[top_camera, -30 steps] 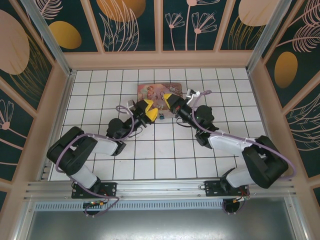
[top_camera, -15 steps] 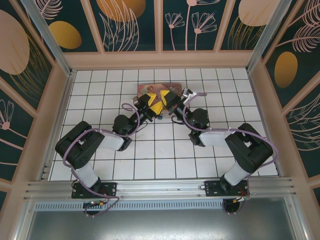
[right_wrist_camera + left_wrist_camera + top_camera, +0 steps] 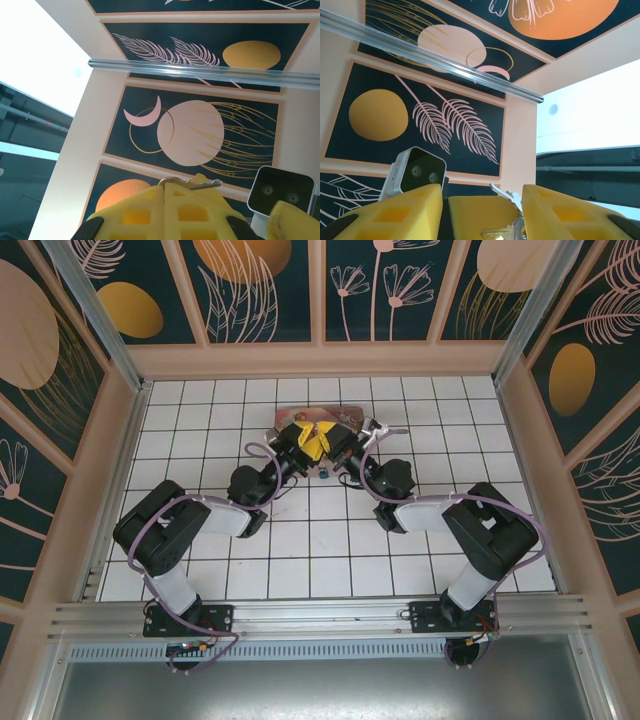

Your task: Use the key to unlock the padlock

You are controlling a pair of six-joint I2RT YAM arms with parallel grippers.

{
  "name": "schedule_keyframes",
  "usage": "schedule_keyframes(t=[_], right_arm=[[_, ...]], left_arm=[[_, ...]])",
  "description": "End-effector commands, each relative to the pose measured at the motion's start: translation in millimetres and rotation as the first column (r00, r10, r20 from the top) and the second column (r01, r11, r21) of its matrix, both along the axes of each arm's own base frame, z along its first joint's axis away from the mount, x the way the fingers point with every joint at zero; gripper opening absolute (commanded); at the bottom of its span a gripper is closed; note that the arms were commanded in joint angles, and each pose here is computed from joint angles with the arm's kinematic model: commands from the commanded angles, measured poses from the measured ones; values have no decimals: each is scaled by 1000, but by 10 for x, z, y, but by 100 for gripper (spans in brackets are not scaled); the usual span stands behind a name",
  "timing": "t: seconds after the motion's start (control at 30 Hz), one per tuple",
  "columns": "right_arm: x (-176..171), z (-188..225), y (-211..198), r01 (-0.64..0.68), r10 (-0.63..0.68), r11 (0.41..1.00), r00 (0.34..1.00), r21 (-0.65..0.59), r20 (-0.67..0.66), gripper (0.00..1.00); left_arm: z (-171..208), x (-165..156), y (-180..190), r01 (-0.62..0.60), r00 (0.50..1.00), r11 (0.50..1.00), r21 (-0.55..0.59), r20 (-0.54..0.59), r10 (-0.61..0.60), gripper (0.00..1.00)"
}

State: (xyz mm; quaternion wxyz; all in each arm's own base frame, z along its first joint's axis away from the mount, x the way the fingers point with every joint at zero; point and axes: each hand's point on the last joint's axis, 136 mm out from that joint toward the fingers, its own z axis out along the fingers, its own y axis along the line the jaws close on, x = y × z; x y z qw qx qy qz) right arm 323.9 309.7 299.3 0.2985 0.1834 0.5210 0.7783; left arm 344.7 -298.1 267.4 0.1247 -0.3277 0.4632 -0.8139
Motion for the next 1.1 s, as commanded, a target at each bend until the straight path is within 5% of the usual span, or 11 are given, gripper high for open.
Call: schedule_keyframes(t=[0.0, 1.07], right_arm=[[-73, 178, -67, 2, -6, 997, 999, 79, 54, 0], [-76, -8, -110, 17, -18, 998, 1000, 58, 16, 0]], left_arm=[[665, -241, 174, 20, 977, 982, -188, 213, 21, 45], [627, -260, 210, 1, 978, 984, -179, 205, 36, 11]])
